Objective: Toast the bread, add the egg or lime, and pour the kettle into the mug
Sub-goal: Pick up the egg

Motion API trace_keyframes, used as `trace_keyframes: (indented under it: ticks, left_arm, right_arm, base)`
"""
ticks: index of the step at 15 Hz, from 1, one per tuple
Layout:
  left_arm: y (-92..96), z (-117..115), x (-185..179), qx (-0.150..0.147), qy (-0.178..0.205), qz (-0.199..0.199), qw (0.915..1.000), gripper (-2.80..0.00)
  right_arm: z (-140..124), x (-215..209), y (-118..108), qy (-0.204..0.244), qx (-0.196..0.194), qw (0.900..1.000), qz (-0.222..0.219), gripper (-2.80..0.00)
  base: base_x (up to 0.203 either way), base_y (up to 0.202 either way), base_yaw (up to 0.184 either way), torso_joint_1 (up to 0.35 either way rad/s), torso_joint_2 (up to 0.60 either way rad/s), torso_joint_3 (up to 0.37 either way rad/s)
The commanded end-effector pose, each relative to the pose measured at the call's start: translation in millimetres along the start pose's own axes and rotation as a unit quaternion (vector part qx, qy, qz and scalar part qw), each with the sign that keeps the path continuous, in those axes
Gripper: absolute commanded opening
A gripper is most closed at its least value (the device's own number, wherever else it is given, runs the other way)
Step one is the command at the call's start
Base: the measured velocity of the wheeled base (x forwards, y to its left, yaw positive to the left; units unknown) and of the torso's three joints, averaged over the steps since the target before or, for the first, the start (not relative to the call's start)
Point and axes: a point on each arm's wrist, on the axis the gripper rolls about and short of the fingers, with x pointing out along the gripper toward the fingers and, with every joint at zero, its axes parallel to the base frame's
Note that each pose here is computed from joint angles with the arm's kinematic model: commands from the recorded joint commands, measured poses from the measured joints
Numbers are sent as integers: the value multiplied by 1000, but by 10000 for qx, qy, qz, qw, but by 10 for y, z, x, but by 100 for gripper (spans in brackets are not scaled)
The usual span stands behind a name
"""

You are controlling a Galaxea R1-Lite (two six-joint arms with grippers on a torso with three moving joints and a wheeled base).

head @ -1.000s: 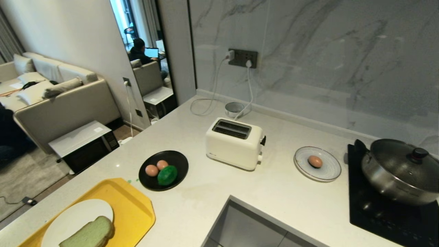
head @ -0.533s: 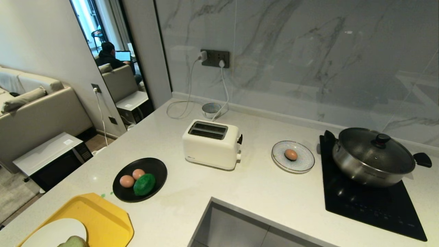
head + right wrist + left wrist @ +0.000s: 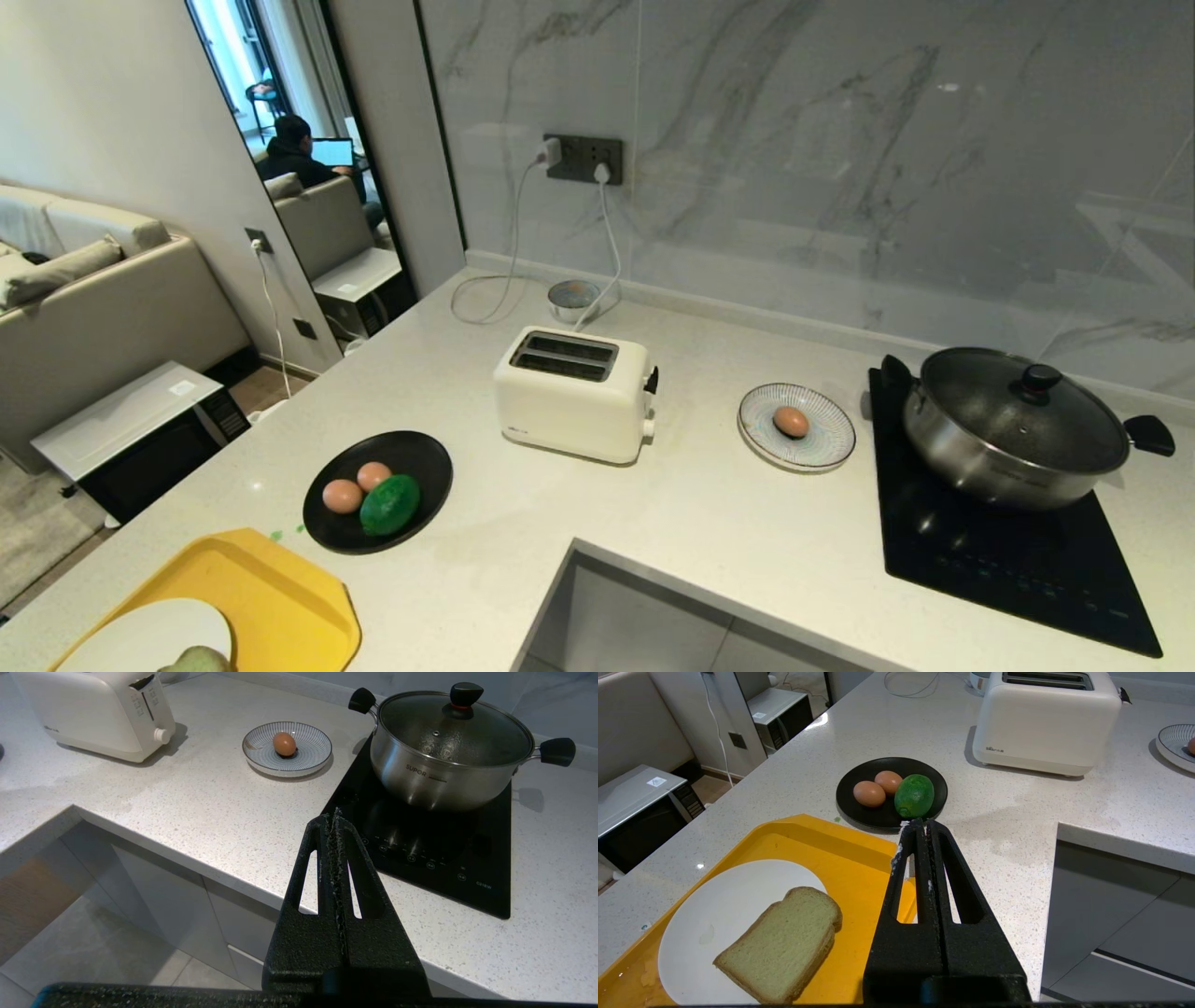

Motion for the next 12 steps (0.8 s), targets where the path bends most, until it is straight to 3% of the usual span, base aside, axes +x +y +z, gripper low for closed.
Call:
trace_keyframes:
  ticks: [1,6,12]
  left_arm:
    - [0,0,-1,-2,-6,6,10000,-280]
    - [0,0,0,-2,-2,6,10000,-280]
    - [0,0,-1,-2,-6,6,10000,-280]
  right_arm:
    - [-4,2,0,15,-11,10000,5,-280]
    - [89,17,5,308,-162,9993,116,-280]
    - [864,572,16,1751,22,9839,369,-280]
  base:
    - [0,0,0,0,0,0]
    - [0,0,0,0,0,0]
    - [0,0,0,0,0,0]
